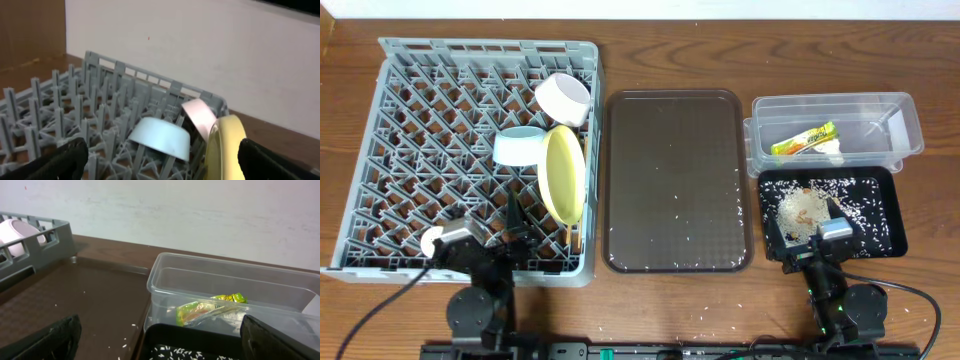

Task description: Sort waste into correct bins and load items into the dishwasher

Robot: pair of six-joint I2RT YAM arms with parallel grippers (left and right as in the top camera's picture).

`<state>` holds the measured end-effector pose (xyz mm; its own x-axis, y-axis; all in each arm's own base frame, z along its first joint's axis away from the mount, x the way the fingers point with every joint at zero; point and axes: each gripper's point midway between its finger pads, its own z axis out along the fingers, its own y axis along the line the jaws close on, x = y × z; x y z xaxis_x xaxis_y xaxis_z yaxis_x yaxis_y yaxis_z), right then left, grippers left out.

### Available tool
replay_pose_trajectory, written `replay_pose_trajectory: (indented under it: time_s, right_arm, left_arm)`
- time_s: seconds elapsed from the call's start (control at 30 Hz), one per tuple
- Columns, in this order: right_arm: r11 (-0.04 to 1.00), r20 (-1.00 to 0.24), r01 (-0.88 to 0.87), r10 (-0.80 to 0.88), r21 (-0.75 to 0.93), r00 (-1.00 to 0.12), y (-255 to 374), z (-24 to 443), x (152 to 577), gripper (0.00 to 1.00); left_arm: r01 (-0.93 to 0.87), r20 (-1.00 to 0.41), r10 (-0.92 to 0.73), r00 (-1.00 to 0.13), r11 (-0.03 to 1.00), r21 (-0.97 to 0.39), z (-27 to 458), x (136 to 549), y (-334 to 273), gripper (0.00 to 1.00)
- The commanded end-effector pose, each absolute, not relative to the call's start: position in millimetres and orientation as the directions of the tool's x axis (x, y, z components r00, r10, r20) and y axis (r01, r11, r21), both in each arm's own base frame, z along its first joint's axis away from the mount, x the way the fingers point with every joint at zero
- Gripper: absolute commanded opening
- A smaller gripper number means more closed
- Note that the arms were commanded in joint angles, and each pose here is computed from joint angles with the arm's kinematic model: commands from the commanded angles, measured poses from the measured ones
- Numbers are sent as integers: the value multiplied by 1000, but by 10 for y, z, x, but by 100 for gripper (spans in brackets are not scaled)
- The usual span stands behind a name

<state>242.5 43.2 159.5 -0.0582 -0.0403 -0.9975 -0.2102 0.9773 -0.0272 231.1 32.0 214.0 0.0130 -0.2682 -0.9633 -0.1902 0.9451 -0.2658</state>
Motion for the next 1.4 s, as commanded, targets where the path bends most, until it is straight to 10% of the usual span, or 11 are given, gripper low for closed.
replay_pose_trajectory:
  time_s: [0.0, 1.37]
  right_arm:
    - [980, -997, -194, -47, -35, -55, 395, 1593, 2429, 99]
    - [980, -997, -194, -47, -35, -56, 395, 1592, 2430, 99]
  left_arm:
    - [-197, -956, -292, 35, 936, -293, 1937, 2357, 343, 96]
    - [-227, -947, -313, -75, 930, -289, 1397, 2411, 335, 96]
